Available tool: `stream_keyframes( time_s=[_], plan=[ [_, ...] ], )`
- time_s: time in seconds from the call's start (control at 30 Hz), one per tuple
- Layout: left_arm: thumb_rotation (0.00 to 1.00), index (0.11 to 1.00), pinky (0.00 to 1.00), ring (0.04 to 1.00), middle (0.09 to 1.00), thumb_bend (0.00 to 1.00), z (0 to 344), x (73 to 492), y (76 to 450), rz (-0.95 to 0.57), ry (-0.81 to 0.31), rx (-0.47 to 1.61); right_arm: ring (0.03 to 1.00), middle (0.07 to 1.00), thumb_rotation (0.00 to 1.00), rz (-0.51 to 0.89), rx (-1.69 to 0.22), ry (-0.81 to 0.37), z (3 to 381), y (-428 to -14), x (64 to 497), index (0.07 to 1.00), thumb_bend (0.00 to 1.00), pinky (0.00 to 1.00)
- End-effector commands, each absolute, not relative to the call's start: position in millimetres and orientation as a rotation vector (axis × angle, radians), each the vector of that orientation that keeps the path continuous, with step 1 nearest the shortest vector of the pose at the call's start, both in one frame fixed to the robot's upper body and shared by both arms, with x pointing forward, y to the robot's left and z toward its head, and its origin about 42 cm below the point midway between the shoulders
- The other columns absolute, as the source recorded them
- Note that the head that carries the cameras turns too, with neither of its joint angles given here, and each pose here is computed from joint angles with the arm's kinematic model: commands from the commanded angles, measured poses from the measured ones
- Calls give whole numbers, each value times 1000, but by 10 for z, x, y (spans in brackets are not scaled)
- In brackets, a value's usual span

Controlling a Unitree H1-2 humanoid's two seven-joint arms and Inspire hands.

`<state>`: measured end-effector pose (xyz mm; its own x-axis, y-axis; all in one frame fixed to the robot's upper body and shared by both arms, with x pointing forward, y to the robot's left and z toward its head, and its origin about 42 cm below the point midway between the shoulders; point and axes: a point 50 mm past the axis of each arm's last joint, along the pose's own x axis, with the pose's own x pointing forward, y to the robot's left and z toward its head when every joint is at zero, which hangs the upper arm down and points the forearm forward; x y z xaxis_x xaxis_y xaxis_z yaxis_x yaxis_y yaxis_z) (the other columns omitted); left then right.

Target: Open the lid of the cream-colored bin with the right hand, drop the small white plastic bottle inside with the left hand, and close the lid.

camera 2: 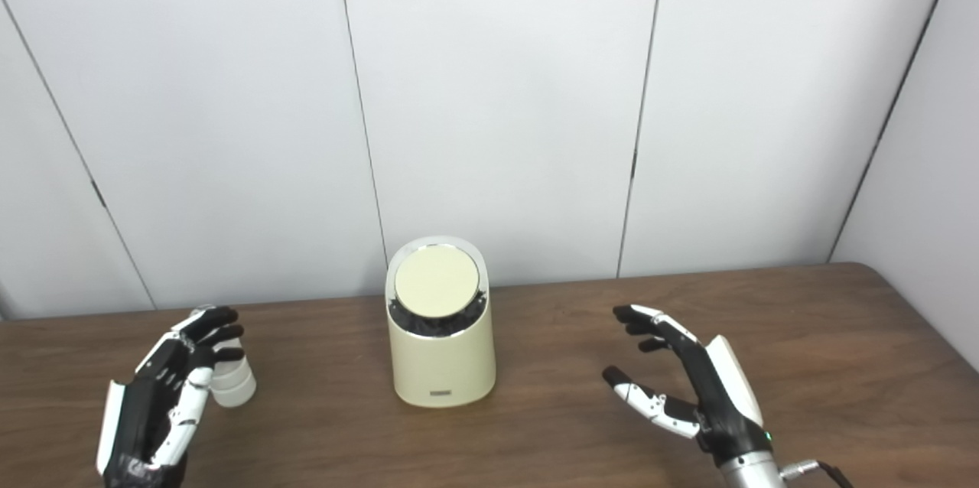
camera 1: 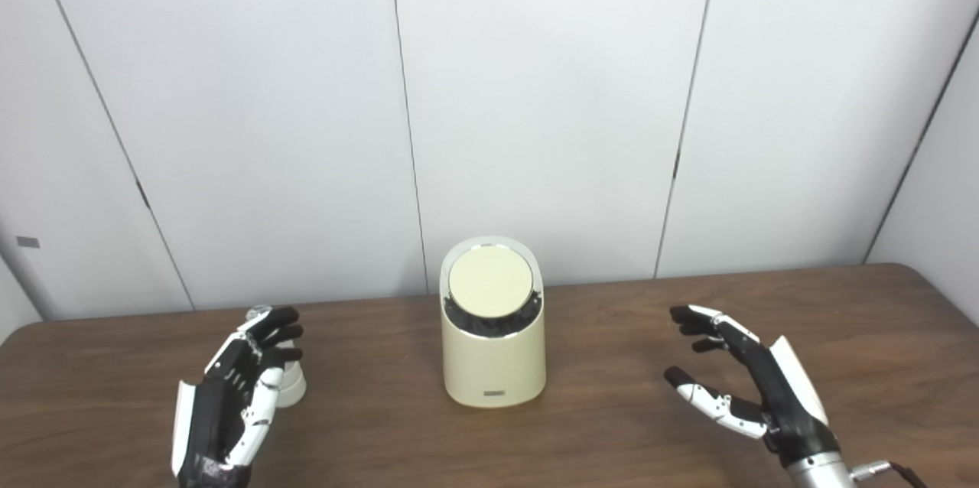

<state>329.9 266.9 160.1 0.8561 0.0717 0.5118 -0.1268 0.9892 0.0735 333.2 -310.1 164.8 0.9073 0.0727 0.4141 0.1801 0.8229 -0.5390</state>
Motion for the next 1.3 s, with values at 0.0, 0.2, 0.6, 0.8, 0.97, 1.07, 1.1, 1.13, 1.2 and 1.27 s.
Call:
stream_keyframes(
  time_s=[0.0, 0.2, 0.6, 0.8, 0.97, 1.07, 1.1, 1.13, 1.2, 1.27],
  plan=[
    [572, 751, 649, 746, 776, 270, 1777, 3365, 2684, 99, -612, 118, 748, 773, 508, -87, -581, -550, 1867, -3122, 3422, 769, 294, 663],
    [579, 747, 639, 743, 774, 269, 1778, 3360, 2684, 105, -611, 124, 740, 772, 480, -93, -564, -557, 1882, -3114, 3429, 766, 291, 647],
    [561, 748, 646, 748, 774, 280, 1782, 3363, 2690, 103, -610, 114, 735, 767, 464, -117, -555, -567, 1922, -3111, 3455, 754, 330, 646],
    [575, 749, 645, 747, 774, 280, 1777, 3372, 2682, 101, -609, 113, 729, 759, 345, -124, -618, -619, 2310, -2985, 3547, 745, 388, 616],
    [569, 752, 650, 752, 779, 271, 1777, 3375, 2668, 94, -610, 106, 747, 773, 444, -83, -639, -646, 2594, -2812, 3657, 752, 448, 637],
    [566, 751, 659, 753, 777, 276, 1778, 3373, 2660, 98, -611, 110, 806, 840, 693, -58, -655, -620, 2710, -2710, 3708, 787, 639, 695],
    [568, 750, 656, 750, 776, 276, 1778, 3373, 2657, 100, -611, 113, 829, 857, 760, -57, -663, -608, 2743, -2676, 3725, 806, 726, 723],
    [570, 749, 653, 748, 775, 276, 1779, 3373, 2655, 101, -612, 115, 842, 866, 795, -57, -669, -599, 2765, -2654, 3736, 817, 775, 739],
    [565, 746, 652, 742, 771, 273, 1777, 3375, 2650, 101, -615, 114, 838, 871, 804, -70, -683, -569, 2833, -2569, 3775, 816, 868, 732],
    [562, 745, 652, 741, 770, 273, 1776, 3376, 2643, 101, -616, 112, 834, 870, 804, -76, -680, -549, 2879, -2507, 3802, 814, 889, 725]
  ],
)
